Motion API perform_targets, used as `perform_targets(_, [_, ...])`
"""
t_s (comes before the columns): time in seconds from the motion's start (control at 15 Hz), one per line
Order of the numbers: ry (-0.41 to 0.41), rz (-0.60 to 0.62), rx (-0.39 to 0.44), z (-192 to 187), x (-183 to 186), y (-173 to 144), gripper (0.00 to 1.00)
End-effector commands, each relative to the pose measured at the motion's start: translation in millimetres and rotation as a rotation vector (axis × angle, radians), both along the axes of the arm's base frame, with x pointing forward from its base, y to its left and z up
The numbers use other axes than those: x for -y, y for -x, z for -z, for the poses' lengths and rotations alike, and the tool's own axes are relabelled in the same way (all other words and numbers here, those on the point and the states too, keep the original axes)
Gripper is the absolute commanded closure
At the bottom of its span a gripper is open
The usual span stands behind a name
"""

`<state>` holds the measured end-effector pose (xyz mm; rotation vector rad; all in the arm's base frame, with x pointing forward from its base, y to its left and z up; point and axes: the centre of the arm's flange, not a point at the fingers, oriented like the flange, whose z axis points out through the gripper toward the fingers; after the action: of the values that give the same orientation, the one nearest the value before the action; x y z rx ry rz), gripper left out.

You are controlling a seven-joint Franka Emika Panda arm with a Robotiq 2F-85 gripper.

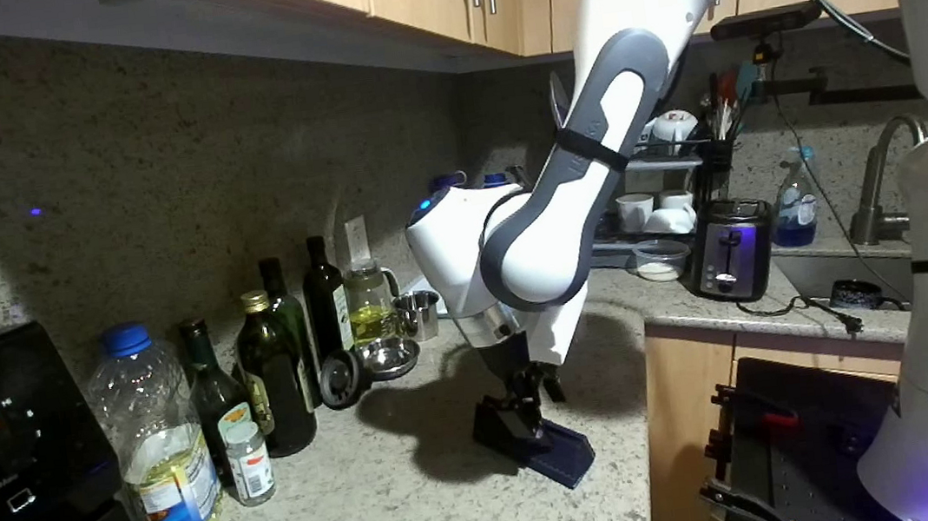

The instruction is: Close the blue case

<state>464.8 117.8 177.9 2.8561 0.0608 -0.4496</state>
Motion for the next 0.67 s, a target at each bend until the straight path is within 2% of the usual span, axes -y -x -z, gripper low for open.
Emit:
perform_targets(0.0, [-0.018,0.002,-0.04,11.6,8.5,-4.1,0.5])
perform_targets(0.13, [-0.019,0.005,-0.042,11.5,8.7,-4.1,0.71])
perform_targets(0.33, [-0.023,0.003,-0.041,9.6,7.5,-4.5,0.93])
perform_targets(0.4, [-0.023,0.004,-0.039,8.6,7.2,-4.9,0.98])
perform_targets(0.47, [-0.023,0.004,-0.038,8.3,7.2,-5.2,0.94])
perform_targets(0.53, [-0.023,0.004,-0.037,7.8,7.1,-5.4,0.97])
perform_targets(0.6, [-0.022,0.004,-0.036,7.3,7.0,-5.2,0.95])
